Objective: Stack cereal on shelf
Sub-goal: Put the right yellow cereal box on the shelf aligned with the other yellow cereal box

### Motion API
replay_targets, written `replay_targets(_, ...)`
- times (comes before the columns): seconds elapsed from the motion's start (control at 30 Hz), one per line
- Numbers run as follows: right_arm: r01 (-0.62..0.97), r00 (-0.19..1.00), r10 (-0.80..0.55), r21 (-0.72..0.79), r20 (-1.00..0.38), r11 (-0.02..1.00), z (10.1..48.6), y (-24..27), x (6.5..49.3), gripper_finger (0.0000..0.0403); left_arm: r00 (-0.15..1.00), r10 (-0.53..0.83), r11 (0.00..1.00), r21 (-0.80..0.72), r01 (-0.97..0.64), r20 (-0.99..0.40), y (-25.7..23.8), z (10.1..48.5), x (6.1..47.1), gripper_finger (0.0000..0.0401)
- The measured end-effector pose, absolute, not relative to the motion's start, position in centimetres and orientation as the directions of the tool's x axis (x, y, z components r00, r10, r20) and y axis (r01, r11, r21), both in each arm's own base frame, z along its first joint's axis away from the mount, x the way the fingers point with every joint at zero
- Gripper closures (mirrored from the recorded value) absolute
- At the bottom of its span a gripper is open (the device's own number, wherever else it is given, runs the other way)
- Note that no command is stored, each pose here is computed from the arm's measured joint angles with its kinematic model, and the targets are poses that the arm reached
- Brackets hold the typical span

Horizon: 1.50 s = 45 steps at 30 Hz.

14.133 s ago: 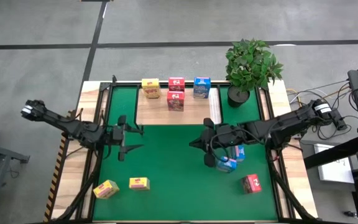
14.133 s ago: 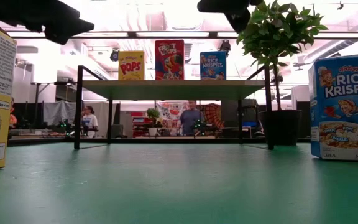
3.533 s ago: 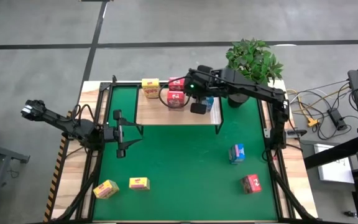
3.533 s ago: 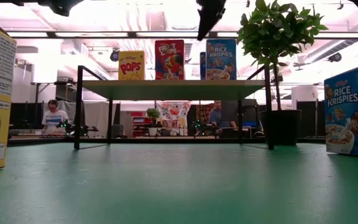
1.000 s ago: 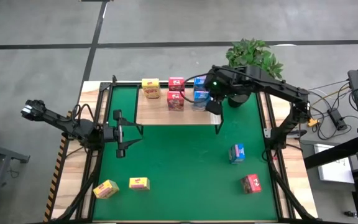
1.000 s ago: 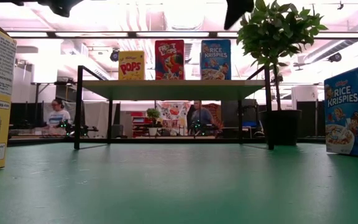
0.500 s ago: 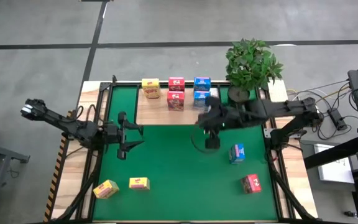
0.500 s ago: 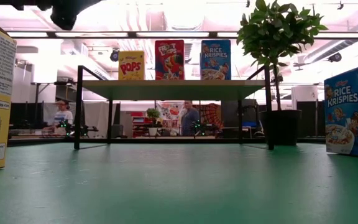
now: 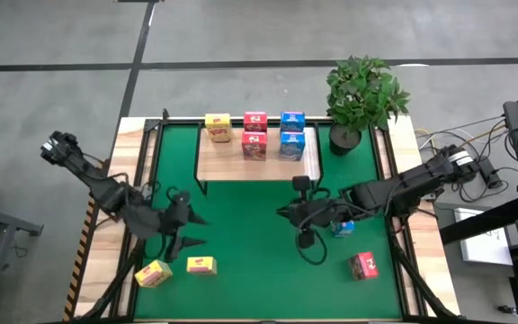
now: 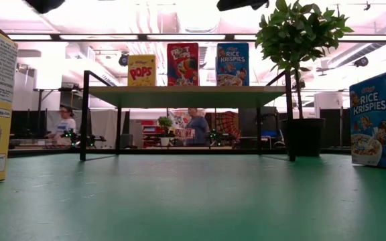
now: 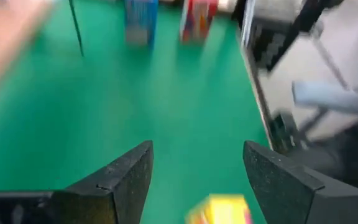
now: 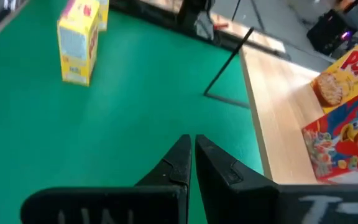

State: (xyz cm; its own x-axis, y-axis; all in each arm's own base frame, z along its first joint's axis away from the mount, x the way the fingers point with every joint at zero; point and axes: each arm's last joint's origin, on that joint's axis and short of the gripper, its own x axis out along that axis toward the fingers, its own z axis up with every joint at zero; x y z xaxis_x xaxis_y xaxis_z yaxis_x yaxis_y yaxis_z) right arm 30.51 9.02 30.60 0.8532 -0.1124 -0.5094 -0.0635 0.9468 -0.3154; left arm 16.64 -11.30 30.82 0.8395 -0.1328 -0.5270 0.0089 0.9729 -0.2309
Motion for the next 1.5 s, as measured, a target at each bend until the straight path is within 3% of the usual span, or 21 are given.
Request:
replay_targets(0.1,-0.059,0.884,-0.101,-0.323,-0.456,0.944,29.4,9.0,30.2,0.039,0.739,-0.175,0.948,-0.313,-0.051,-0.651,-12.7,30.8,16.6,0.0168)
replay_targets(0.3,-0.033,0.924,-0.086,-0.303,-0.372,0.952,27.4,8.6,29.3,0.039,0.644,-0.253,0.899,-0.422,-0.119,-0.722,-16.5,31.1,17.8,0.0168)
replay_targets(0.77,-0.106,0.936,0.025,-0.215,-0.351,0.971,25.1,8.8,28.5,0.039,0.401,-0.015,0.967,-0.116,-0.227,-0.916,-20.1,28.0,21.0,0.0158)
replay_targets(1.33,-0.12,0.941,0.043,-0.211,-0.335,0.97,25.3,9.3,28.5,0.039,0.355,-0.016,0.965,-0.107,-0.238,-0.935,-20.0,24.3,20.8,0.015)
replay_targets(1.5,-0.119,0.941,0.043,-0.211,-0.335,0.97,25.3,9.3,28.5,0.039,0.349,-0.01,0.966,-0.1,-0.24,-0.937,-19.9,23.6,20.7,0.0166)
